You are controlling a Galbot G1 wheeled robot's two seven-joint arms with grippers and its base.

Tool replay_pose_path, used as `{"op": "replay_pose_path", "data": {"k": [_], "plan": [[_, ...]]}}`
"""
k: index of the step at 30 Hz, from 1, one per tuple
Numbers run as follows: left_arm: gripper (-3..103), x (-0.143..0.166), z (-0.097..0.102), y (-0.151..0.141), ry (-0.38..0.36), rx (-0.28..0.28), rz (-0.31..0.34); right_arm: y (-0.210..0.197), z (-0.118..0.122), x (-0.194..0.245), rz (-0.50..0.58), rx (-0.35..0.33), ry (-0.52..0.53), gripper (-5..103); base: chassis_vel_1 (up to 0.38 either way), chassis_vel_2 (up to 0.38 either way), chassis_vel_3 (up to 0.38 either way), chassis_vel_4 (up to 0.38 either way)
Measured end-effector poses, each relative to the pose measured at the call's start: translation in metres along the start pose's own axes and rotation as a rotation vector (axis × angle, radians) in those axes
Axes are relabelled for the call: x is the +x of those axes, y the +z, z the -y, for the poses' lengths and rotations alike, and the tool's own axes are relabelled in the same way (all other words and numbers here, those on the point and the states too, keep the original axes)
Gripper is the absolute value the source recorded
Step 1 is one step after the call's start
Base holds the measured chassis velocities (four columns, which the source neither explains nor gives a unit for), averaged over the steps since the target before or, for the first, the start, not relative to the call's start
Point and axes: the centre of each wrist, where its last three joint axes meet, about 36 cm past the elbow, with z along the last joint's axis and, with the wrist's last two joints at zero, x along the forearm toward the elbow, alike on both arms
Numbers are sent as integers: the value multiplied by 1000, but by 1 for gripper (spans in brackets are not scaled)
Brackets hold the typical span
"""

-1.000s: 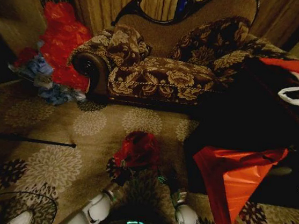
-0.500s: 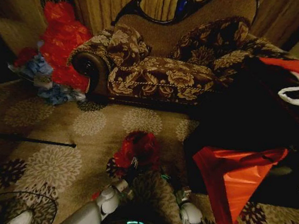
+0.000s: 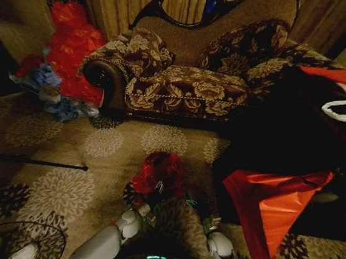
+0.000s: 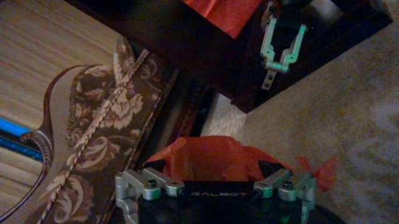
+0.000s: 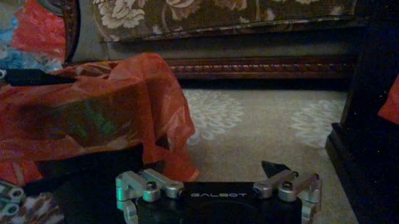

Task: Place a garbage bag over the trash bin.

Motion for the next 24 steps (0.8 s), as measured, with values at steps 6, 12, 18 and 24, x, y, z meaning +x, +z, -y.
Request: {"op": "replay_pose_path", "data": {"k": [6,12,18,24], "plan": [[89,-2,-5,7,9,-8,7,0,-3,-5,3,-9,2,100,0,0,0,0],[67,2,-6,8,15,-7,14,2,-5,-7,-4,-10,0,100,0,0,0,0],[40,7,-8,9,-13,-3,10,3,-8,-8,-10,-7,-2,100,0,0,0,0],[19,13,-8,8,-30,1,14,3,-11,-9,-13,-3,-2,100,0,0,0,0]]}}
